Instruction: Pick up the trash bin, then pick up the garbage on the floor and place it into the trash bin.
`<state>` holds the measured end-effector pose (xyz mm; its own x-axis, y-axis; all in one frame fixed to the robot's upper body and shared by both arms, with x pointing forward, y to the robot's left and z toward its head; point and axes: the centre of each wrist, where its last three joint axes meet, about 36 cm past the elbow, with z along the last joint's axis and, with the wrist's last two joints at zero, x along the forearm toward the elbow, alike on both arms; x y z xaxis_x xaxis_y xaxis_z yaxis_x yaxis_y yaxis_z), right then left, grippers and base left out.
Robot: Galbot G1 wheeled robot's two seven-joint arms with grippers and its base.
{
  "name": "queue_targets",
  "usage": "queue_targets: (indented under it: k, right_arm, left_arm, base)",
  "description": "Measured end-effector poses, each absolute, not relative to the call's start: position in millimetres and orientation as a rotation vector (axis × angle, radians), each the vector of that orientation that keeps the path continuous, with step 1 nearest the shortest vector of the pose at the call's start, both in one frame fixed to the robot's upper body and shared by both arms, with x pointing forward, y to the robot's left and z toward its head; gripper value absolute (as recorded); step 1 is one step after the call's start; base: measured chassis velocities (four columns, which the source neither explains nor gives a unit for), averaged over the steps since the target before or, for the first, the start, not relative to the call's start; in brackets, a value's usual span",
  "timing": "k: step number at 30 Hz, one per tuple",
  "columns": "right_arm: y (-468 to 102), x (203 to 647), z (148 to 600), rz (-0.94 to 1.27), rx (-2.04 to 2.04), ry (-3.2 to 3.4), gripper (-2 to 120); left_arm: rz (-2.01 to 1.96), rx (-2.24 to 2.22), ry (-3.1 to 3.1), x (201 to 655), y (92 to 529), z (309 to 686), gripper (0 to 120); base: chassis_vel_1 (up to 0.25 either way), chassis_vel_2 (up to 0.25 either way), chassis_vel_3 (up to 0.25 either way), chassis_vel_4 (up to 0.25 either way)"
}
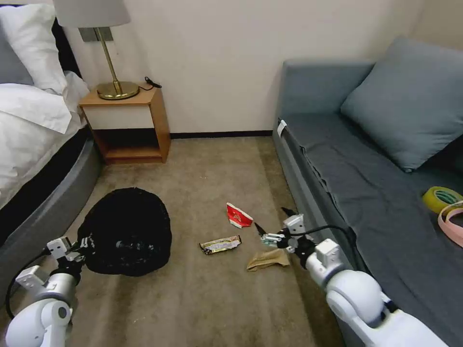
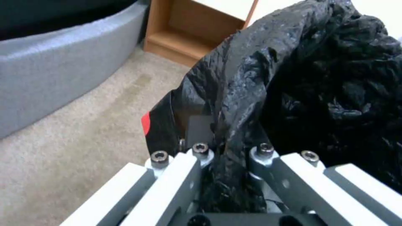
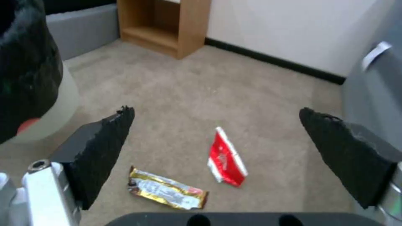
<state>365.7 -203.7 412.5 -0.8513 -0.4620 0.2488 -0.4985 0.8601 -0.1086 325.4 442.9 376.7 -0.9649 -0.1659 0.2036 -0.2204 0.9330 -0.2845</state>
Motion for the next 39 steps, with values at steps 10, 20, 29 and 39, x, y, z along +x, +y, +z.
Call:
queue_targets:
  k: [10,20,29,39]
  right_arm:
    - [-196.9,398.1,359.8,0.448,0.775,-2.783,100]
    - [-248.7,468.7,303.2,0.688,1.151,-2.461,100]
    - [-282.1,540.1,292.9,0.675,1.458,-1.916,100]
    - [-308.5,595.8,282.6,0.693,1.488,-1.601,100]
  left_arm:
    - [0.461,0.224,-2.926,342.0,456.1,369.4,3]
    - [0.471,0.193,-2.905,343.6,469.9,350.9,3]
    - [0.491,0.184,-2.924,350.6,474.7,352.1,3]
    - [0.518,0.207,-2.935,345.7,482.8,352.3,3]
  base:
    - [-0.009,0.010,0.006,-0.011]
    - [0.000,0.000,0.000,0.000]
    - [0.000,0.000,0.000,0.000]
    - [0.000,0.000,0.000,0.000]
